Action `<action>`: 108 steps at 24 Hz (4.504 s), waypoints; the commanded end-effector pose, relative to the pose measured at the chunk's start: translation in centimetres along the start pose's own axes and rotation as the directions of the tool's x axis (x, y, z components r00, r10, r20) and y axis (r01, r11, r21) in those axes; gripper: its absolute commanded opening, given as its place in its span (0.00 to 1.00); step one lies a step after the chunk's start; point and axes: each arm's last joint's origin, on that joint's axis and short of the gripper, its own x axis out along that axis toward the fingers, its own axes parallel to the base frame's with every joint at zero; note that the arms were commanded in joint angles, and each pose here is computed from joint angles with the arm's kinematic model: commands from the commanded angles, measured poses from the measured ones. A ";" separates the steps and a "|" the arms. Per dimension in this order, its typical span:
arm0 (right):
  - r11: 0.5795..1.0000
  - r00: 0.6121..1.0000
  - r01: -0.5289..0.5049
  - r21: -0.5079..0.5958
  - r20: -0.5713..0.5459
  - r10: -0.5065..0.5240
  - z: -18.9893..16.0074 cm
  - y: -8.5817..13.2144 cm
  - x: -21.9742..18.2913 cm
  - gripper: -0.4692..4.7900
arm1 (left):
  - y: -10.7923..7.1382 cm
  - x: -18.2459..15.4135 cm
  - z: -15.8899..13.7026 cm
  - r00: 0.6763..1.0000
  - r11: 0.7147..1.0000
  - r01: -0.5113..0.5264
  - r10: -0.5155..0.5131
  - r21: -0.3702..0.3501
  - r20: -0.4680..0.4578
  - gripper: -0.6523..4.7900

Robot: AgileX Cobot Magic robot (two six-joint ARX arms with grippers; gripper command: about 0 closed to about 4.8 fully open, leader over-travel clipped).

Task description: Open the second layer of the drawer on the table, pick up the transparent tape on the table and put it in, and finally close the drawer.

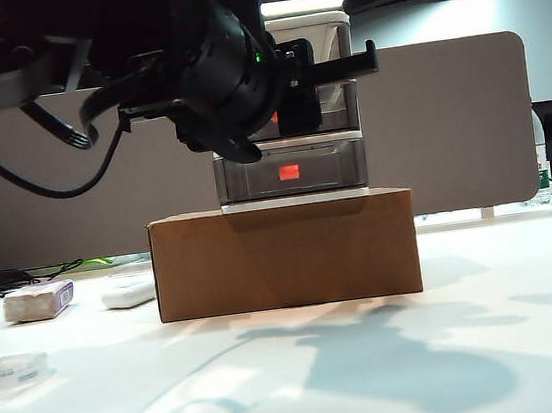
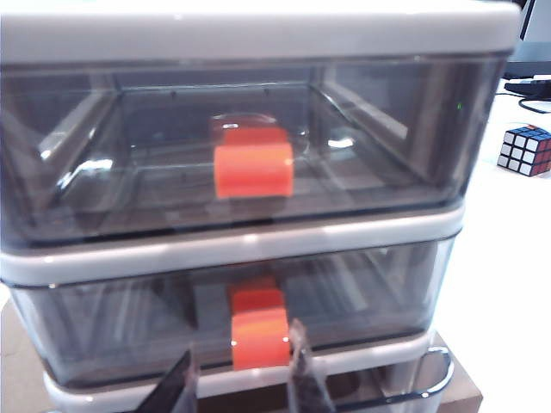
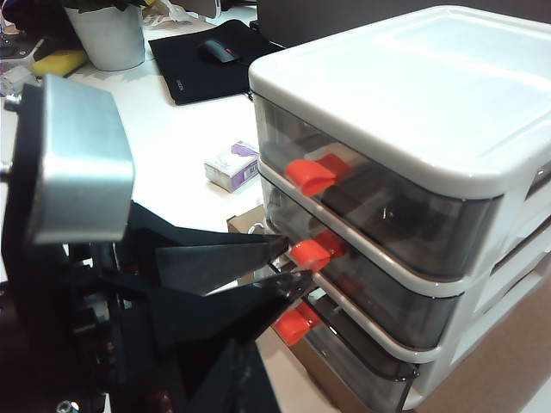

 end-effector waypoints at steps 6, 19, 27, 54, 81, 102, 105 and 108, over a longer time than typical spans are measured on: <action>1.000 1.000 0.007 -0.012 0.026 -0.007 0.4 0.0 -0.1 0.08 | -0.8 0.7 0.4 1.000 1.000 0.010 -0.009 -0.010 0.018 0.36; 1.000 1.000 0.007 -0.012 0.025 -0.007 0.4 0.0 -0.1 0.08 | -0.1 1.4 0.3 1.000 1.000 -0.021 0.021 -0.014 0.015 0.34; 1.000 1.000 0.007 -0.012 0.026 -0.007 0.4 0.0 0.0 0.08 | 0.1 1.6 0.3 1.000 1.000 -0.024 0.024 -0.016 0.014 0.27; 0.997 0.995 0.069 -0.019 0.073 -0.067 2.7 -2.9 7.0 0.08 | -0.1 1.3 0.3 0.999 1.000 -0.029 0.029 -0.012 0.014 0.11; 0.988 0.986 0.155 -0.010 0.064 -0.154 2.6 -3.5 6.9 0.08 | -3.9 -5.7 -0.4 0.998 0.995 -0.061 0.063 0.078 -0.030 0.11; 0.990 0.988 0.143 -0.011 0.065 -0.142 2.6 -3.4 6.9 0.08 | -4.9 -9.7 0.3 0.994 0.991 -0.098 0.101 0.095 -0.027 0.40; 0.990 0.988 0.140 -0.011 0.066 -0.139 2.6 -3.4 6.9 0.08 | -4.4 -10.8 1.0 0.997 0.994 -0.073 0.075 0.084 -0.024 0.40; 0.991 0.989 0.132 -0.011 0.066 -0.131 2.6 -3.4 6.9 0.08 | -2.8 -12.2 2.2 0.998 0.994 -0.055 0.057 0.090 -0.024 0.40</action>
